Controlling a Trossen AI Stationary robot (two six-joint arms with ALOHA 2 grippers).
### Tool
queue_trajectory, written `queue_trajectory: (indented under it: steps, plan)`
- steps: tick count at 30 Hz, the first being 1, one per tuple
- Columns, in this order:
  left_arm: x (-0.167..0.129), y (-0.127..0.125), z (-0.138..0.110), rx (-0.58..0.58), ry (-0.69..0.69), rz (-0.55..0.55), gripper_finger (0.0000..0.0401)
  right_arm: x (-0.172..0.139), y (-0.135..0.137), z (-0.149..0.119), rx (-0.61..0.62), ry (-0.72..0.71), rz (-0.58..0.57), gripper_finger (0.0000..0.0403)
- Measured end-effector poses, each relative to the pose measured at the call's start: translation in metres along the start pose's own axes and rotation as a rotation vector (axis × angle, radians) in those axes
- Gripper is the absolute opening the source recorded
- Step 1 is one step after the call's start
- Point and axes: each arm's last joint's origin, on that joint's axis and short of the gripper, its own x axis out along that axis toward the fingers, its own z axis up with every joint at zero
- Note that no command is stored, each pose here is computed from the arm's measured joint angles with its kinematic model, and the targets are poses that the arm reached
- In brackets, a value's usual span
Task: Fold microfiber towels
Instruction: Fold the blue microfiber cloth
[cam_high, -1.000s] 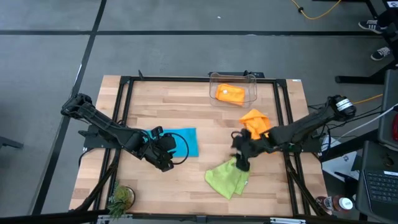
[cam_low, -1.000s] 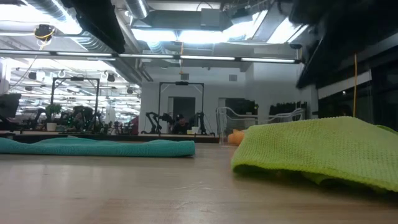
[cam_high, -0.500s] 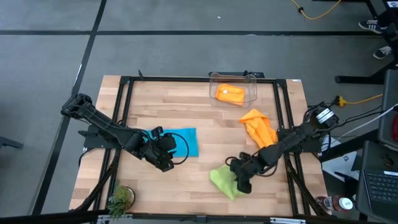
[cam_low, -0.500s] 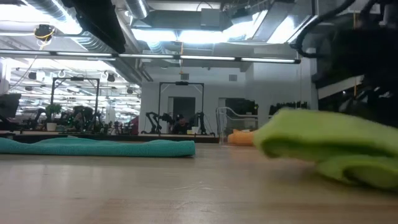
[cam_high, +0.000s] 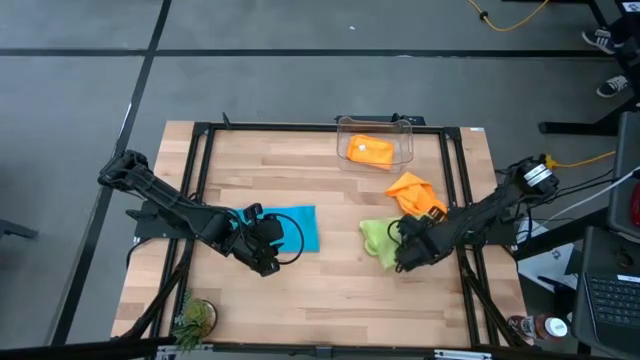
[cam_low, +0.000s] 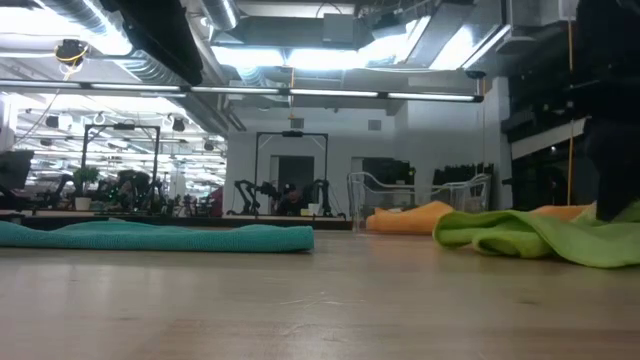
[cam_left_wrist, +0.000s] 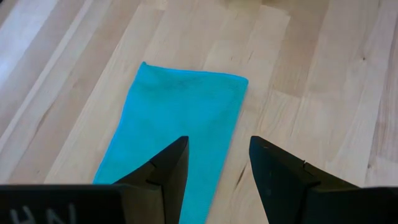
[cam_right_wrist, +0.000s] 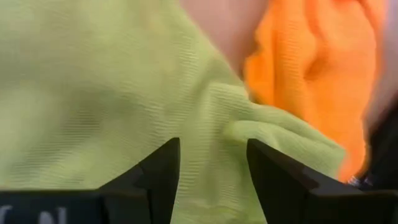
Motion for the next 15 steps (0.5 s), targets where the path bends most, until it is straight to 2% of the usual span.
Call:
queue_trajectory:
  steps: [5, 10, 12, 15]
  plan:
    - [0.0, 0.0, 0.0, 0.0, 0.0, 0.0, 0.0163, -0.016, -0.004, 0.006, 0.05, -0.077, 0.085, 0.0189]
    - [0.0, 0.0, 0.0, -0.004, -0.001, 0.0, 0.0163, -0.039, 0.001, 0.019, 0.079, -0.312, 0.141, 0.0189]
    - [0.0, -0.001, 0.0, -0.081, -0.008, -0.01, 0.0163, -0.045, 0.009, 0.026, 0.074, -0.395, 0.208, 0.0189]
    - [0.008, -0.003, 0.003, -0.235, -0.038, -0.047, 0.0163, -0.046, 0.021, 0.035, 0.016, -0.423, 0.299, 0.0189]
